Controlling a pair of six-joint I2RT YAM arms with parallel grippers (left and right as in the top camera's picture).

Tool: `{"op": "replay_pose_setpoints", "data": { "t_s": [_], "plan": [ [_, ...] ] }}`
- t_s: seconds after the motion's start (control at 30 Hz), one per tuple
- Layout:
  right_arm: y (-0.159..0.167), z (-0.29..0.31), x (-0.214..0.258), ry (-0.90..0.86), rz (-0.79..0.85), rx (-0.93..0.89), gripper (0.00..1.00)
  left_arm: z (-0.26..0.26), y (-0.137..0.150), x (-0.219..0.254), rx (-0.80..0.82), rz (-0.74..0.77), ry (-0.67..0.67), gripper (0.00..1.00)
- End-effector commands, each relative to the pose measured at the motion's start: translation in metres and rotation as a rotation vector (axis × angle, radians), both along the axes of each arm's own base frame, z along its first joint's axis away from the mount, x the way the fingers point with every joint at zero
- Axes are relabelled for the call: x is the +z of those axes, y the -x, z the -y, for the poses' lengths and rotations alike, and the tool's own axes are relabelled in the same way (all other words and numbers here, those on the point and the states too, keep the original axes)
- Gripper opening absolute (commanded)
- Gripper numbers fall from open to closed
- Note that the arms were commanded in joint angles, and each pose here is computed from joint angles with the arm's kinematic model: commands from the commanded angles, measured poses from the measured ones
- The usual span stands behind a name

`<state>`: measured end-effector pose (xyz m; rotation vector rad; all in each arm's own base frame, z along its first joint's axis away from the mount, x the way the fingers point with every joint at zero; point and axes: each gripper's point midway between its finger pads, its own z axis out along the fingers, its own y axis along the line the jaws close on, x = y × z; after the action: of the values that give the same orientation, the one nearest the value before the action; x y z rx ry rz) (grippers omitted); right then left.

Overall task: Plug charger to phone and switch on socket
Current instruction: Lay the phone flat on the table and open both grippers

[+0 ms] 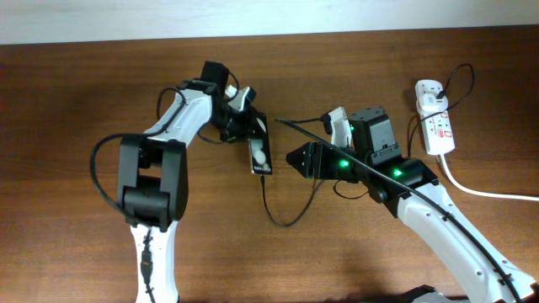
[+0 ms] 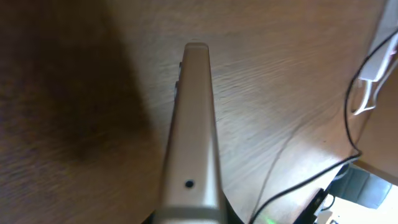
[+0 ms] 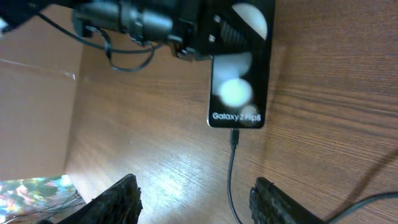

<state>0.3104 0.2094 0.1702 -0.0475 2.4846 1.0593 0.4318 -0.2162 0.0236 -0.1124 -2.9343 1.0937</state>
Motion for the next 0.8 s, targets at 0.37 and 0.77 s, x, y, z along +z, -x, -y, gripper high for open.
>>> {"op": "replay_pose_setpoints", "data": {
  "t_s": [0.37,0.77],
  "plan": [
    [-0.0058,0.0017,0.0077,0.006,0.033,-0.005,0.60,0.0195,0.0122,-0.0047,-0.038,-0.024,0.005,0.11],
    [-0.0058,0.0017,0.0077,0.006,0.033,-0.005,0.60,0.0147,0.0110,-0.0089,-0.032,-0.018,-0.031,0.18]
  ]
}}
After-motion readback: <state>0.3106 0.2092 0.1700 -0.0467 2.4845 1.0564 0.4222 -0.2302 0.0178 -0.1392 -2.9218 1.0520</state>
